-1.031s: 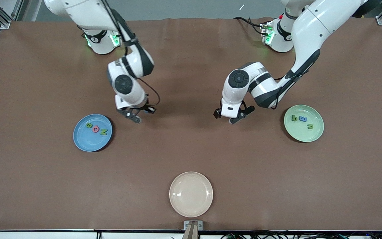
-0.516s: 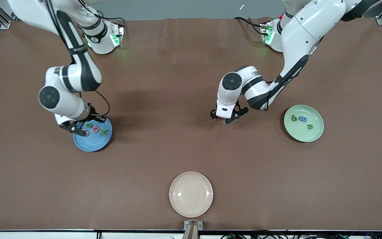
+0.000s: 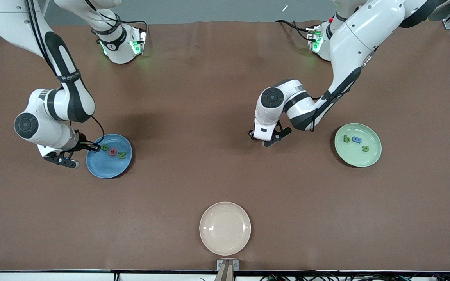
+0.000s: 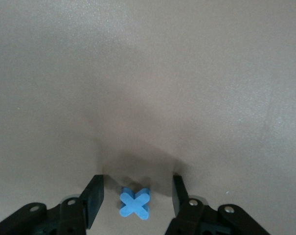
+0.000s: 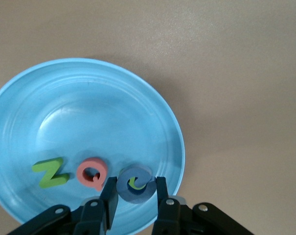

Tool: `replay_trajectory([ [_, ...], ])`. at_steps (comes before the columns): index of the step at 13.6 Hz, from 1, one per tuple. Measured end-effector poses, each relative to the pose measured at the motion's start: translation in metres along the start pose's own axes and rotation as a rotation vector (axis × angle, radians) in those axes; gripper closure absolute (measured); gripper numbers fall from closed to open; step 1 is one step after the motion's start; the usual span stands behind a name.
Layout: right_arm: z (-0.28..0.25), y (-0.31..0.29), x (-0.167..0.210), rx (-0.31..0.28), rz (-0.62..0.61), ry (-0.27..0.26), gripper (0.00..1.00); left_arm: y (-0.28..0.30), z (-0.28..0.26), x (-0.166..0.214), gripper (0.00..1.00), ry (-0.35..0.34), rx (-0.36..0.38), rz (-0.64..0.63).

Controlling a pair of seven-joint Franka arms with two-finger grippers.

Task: Sort uppercase to blue plate, lowercase to green plate

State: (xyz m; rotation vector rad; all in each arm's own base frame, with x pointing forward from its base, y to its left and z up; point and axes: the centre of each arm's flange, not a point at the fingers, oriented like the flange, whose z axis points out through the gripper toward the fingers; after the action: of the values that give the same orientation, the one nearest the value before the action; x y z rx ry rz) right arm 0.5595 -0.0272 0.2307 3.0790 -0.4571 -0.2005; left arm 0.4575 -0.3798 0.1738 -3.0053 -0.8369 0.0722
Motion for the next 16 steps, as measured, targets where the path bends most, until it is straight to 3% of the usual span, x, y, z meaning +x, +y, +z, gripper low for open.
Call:
replay_trajectory([
  [8, 0.022, -0.012, 0.023, 0.006, 0.02, 0.053, 0.64, 0.001, 0.0, -0.003, 0.41, -0.001, 0.0, 0.005],
  [12, 0.037, -0.036, 0.017, 0.003, 0.041, 0.049, 0.64, 0.003, 0.0, -0.007, 0.45, -0.001, 0.0, 0.012],
  [14, 0.038, -0.051, 0.012, -0.001, 0.031, 0.044, 0.49, 0.003, 0.0, -0.009, 0.46, -0.001, -0.001, 0.014],
  [16, 0.036, -0.056, 0.011, -0.01, 0.025, 0.019, 0.26, 0.004, 0.0, -0.01, 0.51, 0.0, -0.003, 0.015],
])
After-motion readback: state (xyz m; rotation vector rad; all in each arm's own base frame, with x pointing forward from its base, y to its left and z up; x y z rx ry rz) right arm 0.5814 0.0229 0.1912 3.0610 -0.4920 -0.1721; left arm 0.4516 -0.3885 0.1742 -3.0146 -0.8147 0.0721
